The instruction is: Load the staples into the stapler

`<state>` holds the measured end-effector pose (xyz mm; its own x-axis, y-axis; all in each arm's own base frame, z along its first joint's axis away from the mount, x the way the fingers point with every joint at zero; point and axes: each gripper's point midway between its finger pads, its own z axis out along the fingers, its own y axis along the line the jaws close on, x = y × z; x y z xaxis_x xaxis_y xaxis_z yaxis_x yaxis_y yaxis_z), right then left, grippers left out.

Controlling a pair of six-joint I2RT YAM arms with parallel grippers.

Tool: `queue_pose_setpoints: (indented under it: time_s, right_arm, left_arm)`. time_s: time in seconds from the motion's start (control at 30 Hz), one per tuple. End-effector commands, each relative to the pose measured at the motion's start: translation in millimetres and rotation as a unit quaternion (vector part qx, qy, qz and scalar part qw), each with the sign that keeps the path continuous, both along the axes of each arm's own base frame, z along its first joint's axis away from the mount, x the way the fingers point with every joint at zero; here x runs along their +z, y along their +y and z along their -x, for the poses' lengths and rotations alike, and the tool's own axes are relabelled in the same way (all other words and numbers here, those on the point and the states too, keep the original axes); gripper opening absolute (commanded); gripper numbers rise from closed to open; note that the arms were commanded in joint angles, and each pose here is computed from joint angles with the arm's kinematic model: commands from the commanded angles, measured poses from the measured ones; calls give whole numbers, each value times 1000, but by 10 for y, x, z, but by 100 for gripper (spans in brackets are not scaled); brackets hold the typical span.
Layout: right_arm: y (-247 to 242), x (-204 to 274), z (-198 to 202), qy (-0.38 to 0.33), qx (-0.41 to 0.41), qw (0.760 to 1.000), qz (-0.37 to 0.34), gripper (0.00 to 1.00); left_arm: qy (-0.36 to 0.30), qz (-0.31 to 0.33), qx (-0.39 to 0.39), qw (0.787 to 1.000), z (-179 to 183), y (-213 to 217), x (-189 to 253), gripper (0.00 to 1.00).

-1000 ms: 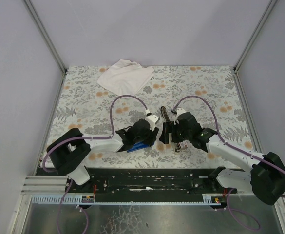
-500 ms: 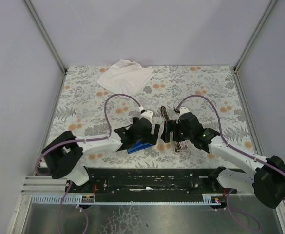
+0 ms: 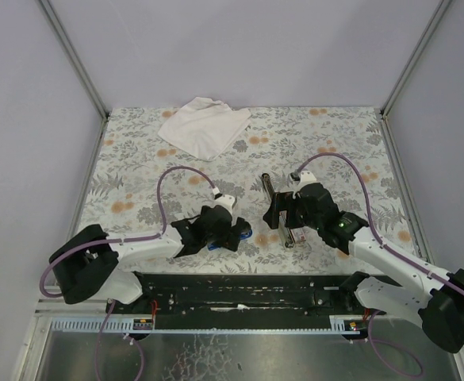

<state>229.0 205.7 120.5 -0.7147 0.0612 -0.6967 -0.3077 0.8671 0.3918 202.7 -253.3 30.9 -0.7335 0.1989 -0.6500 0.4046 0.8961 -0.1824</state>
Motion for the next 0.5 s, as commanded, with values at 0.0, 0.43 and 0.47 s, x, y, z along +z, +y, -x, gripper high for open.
queue_pose_setpoints:
  time_s: [0.0,0.43,0.47]
  right_arm:
    - [97,66,-2,-1,11,1000,-28,99]
    - [157,90,26,4,19,999,-47,99]
    - [159,86,30,5,20,999,-47,99]
  left_arm:
    - [-6,-5,-2,1000,-27,-49,-16,82]
    - [-17,0,15,1000,16,-378,58,55]
    - [-14,-3,20,1000,34,-356,44,62]
